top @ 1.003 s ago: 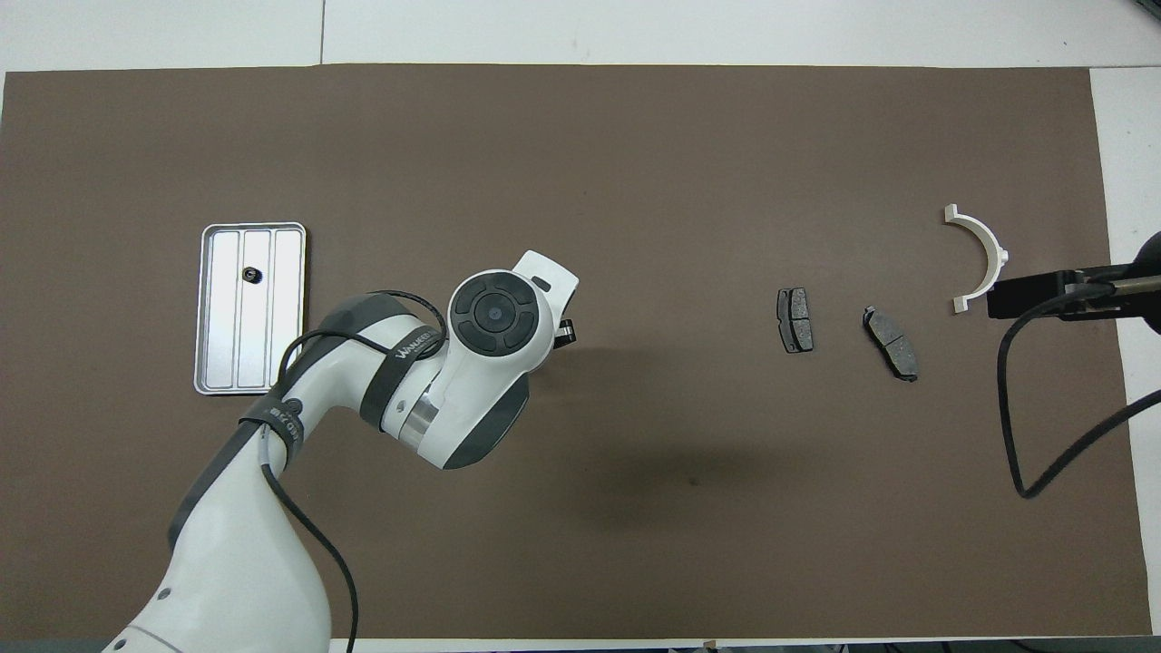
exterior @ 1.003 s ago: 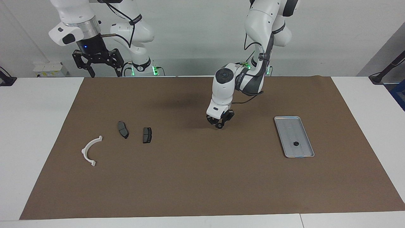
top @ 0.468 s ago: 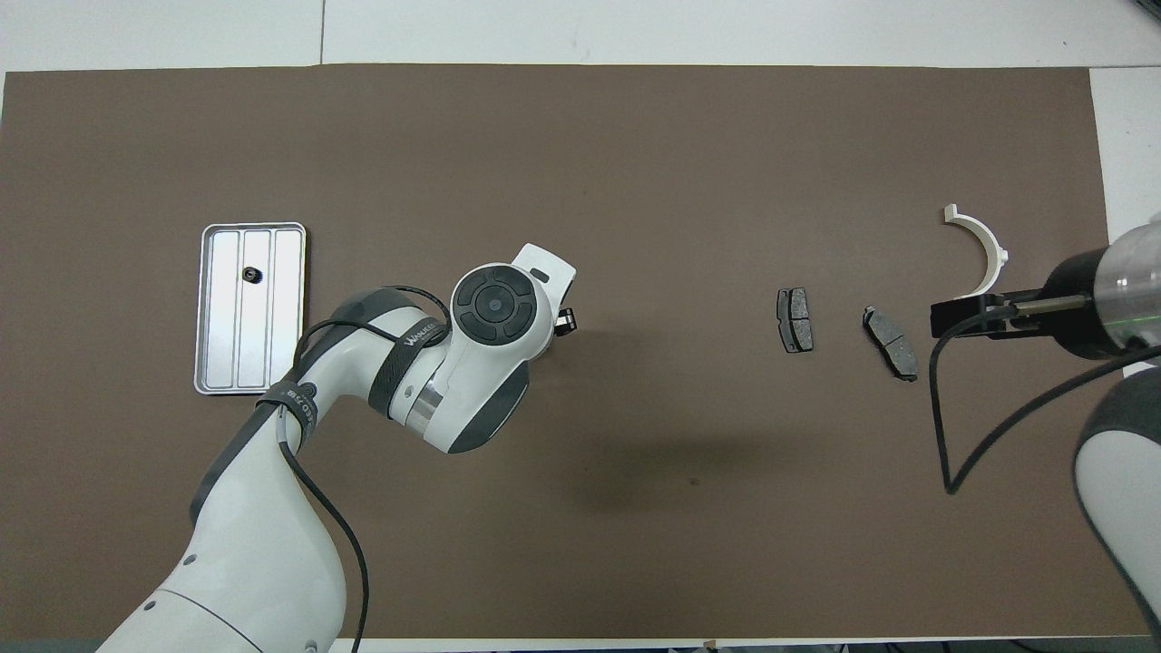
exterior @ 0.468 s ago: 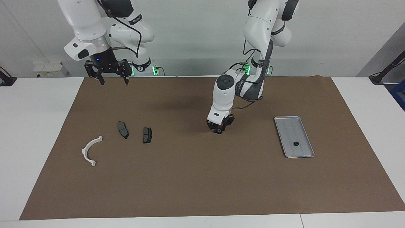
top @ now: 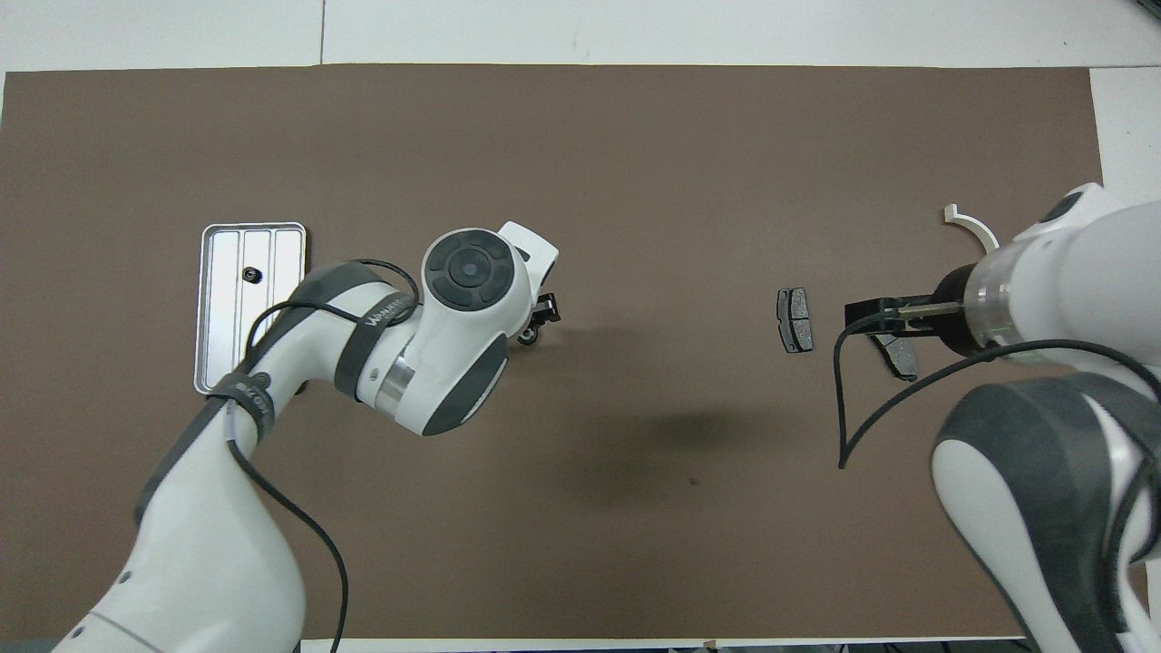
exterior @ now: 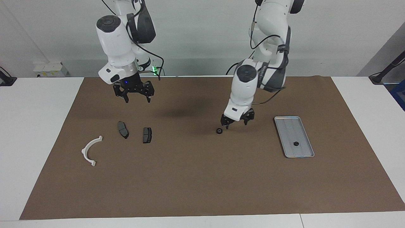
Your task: Place bearing gear from tray to pile
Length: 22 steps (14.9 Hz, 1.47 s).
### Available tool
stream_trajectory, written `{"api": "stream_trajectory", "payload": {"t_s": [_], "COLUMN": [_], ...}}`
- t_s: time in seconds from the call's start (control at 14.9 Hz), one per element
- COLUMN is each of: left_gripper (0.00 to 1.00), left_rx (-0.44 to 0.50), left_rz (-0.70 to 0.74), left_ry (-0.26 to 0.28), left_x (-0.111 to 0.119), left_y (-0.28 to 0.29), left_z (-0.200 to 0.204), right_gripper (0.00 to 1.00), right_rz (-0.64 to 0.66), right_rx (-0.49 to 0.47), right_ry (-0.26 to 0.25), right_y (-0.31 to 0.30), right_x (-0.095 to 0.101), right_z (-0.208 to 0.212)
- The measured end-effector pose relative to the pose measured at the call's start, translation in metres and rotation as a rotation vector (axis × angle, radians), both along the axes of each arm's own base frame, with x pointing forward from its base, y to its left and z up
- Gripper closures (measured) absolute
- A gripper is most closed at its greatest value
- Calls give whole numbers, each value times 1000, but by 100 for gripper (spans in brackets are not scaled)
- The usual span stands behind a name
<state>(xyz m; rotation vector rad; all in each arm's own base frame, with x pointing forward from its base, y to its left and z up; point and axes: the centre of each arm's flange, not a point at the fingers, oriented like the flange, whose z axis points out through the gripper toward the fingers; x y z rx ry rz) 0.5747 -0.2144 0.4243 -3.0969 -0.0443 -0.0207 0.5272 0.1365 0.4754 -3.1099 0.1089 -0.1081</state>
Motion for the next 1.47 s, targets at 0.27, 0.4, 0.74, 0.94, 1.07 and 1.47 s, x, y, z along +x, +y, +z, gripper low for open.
{"api": "stream_trajectory", "payload": {"t_s": [0.27,0.4,0.74,0.94,1.07,1.47], "left_gripper": [1,0,10,10,9,10], "left_rx": [0,-2,-14,-13,-11,-13], "left_rz": [-112,-129,-160,-159,-164,-169], "left_ry": [10,-10,-16,-20,-27,-51], "left_x": [31,35,34,34,35,39], "left_y": [176,210,196,203,215,222], "left_z": [-1,-24,-91,-96,-97,-118], "right_gripper": [0,0,0,0,0,0], "right_rz": [-115,-201,-258,-291,-290,-286], "right_rx": [37,58,59,-13,-21,-31], "right_ry": [-1,3,23,-6,-9,9], "right_y": [76,117,213,272,291,322], "right_x": [10,8,0,0,8,5], "right_z": [-71,-104,-136,-140,-145,-174]}}
